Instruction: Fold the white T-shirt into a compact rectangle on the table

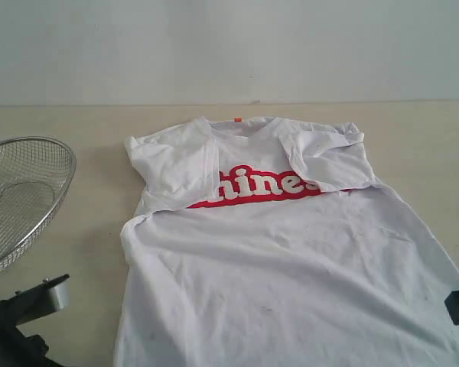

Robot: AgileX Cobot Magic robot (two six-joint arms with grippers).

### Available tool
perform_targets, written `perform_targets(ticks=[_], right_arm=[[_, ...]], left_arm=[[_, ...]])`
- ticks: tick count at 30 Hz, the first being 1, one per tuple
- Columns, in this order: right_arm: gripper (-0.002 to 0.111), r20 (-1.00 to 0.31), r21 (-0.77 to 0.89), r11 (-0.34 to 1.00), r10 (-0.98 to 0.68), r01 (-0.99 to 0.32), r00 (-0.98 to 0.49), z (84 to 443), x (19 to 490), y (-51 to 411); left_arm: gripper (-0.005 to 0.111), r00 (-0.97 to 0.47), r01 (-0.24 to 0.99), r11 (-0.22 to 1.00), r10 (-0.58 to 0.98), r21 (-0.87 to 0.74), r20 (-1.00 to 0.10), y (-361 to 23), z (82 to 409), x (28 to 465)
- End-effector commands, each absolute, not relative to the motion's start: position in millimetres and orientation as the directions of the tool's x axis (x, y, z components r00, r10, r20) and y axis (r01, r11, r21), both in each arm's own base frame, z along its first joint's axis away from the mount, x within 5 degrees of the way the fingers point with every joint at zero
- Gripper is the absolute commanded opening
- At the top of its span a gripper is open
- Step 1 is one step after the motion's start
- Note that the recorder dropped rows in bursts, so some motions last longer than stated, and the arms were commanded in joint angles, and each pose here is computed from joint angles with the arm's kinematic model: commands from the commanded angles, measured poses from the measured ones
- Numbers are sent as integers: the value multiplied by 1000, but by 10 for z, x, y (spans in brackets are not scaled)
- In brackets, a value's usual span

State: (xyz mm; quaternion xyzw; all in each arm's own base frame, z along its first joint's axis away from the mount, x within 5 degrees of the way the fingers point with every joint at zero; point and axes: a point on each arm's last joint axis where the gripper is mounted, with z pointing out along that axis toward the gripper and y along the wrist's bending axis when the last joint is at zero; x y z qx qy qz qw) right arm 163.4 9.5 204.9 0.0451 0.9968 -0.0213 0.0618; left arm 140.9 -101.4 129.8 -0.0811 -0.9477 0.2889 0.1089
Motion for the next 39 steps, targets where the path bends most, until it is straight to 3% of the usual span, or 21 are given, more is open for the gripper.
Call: perform_targets(ticks=[1, 19, 39], right_arm=[[51, -106, -65, 993, 96, 103, -990, 1985, 1602, 63], [51, 123, -114, 978, 188, 174, -974, 1496, 1699, -66], [51, 201, -113, 979, 193, 173, -960, 1197, 1793, -51]], left_arm=[[55, -961, 103, 836, 223, -539, 162, -1044, 1158, 1434], [55, -972, 139, 816, 222, -560, 82, -1079, 1111, 1510], [55, -971, 144, 818, 224, -557, 79, -1076, 1108, 1511]])
